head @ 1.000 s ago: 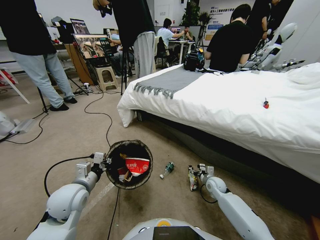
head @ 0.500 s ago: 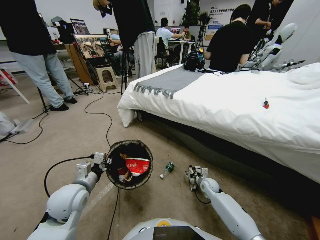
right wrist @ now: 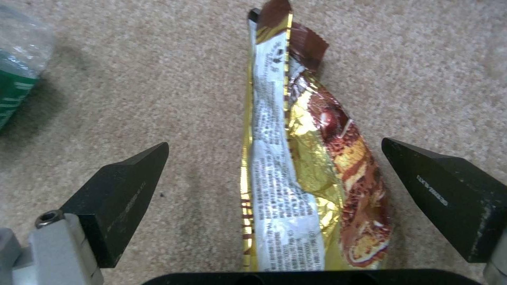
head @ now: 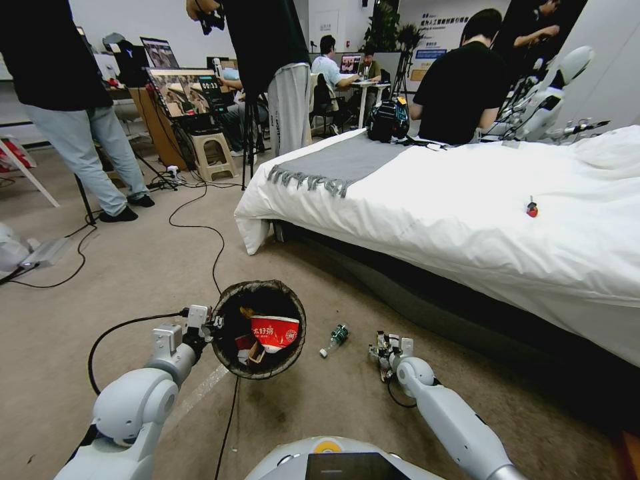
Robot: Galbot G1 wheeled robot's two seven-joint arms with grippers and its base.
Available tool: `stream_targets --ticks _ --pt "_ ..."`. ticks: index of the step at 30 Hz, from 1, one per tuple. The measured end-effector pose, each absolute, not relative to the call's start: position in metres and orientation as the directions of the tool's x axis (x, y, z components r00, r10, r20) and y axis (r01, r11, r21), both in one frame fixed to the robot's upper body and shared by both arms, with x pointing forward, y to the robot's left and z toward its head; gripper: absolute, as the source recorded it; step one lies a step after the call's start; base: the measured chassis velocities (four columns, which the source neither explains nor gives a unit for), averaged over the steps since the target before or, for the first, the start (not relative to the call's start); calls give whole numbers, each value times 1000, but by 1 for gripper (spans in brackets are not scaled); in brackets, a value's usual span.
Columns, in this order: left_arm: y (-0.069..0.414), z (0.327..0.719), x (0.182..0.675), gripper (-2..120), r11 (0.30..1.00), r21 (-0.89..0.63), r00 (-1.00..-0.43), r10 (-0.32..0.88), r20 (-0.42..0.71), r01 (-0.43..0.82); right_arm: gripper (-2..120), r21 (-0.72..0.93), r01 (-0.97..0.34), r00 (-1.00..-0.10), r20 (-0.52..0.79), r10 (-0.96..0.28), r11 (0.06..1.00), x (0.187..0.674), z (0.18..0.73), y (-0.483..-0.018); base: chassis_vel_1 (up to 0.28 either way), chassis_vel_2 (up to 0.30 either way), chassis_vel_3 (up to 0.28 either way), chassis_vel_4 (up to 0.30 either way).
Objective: Pick up the trash bin, then pick up the garbage from the floor and place it into the trash bin.
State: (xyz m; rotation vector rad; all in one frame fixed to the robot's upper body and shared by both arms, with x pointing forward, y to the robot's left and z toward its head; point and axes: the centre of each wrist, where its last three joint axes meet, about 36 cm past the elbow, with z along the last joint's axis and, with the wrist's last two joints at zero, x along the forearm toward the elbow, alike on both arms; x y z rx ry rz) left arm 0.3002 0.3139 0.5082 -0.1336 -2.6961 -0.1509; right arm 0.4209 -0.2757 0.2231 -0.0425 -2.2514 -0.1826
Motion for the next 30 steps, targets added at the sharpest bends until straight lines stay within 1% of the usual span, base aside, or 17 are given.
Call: stream_targets --ticks 6,7,10,15,18,19,20,21,22,23,25,26,28,29,30 --pt "313 508 300 1 989 85 -901 71 428 118 99 115 102 -630 776 -26 988 419 217 -276 0 0 0 0" --pt "313 508 300 1 989 85 -901 71 428 118 98 115 103 -628 777 -25 988 418 216 -276 0 0 0 0" --pt "313 508 300 1 989 86 -901 70 428 118 87 112 108 -620 785 -21 988 416 211 -275 0 0 0 0" --pt "313 508 300 1 989 86 -901 71 428 119 85 112 113 -613 790 -19 987 415 204 -274 0 0 0 0" --pt "313 508 300 1 989 86 -901 71 428 119 73 108 121 -613 790 -11 987 415 199 -274 0 0 0 0" --pt "313 508 300 1 989 86 -901 71 428 119 73 108 121 -613 790 -11 987 415 199 -274 0 0 0 0" --pt "312 508 300 1 989 85 -901 71 428 119 66 104 123 -614 789 -7 987 415 198 -275 0 0 0 0" --pt "312 508 300 1 989 85 -901 71 428 119 63 100 123 -615 789 -4 987 414 197 -276 0 0 0 0" --pt "312 508 300 1 989 85 -901 71 428 118 55 95 120 -616 788 -1 988 413 197 -277 0 0 0 0" --pt "312 508 300 1 989 85 -901 71 428 118 55 95 120 -616 788 -1 988 413 197 -277 0 0 0 0" --pt "312 507 300 1 989 86 -901 71 429 118 45 84 111 -622 783 3 990 410 200 -280 0 0 0 0" --pt "312 507 300 1 989 86 -901 71 429 118 45 84 111 -622 783 3 990 410 200 -280 0 0 0 0" --pt "312 508 300 1 989 87 -901 71 428 119 34 82 99 -627 779 -2 992 408 204 -279 0 0 0 0" --pt "312 508 300 1 989 87 -901 71 428 119 34 82 99 -627 779 -2 992 408 204 -279 0 0 0 0" --pt "312 508 300 1 989 87 -901 71 427 119 29 82 92 -630 777 -6 992 409 206 -277 0 0 0 0"
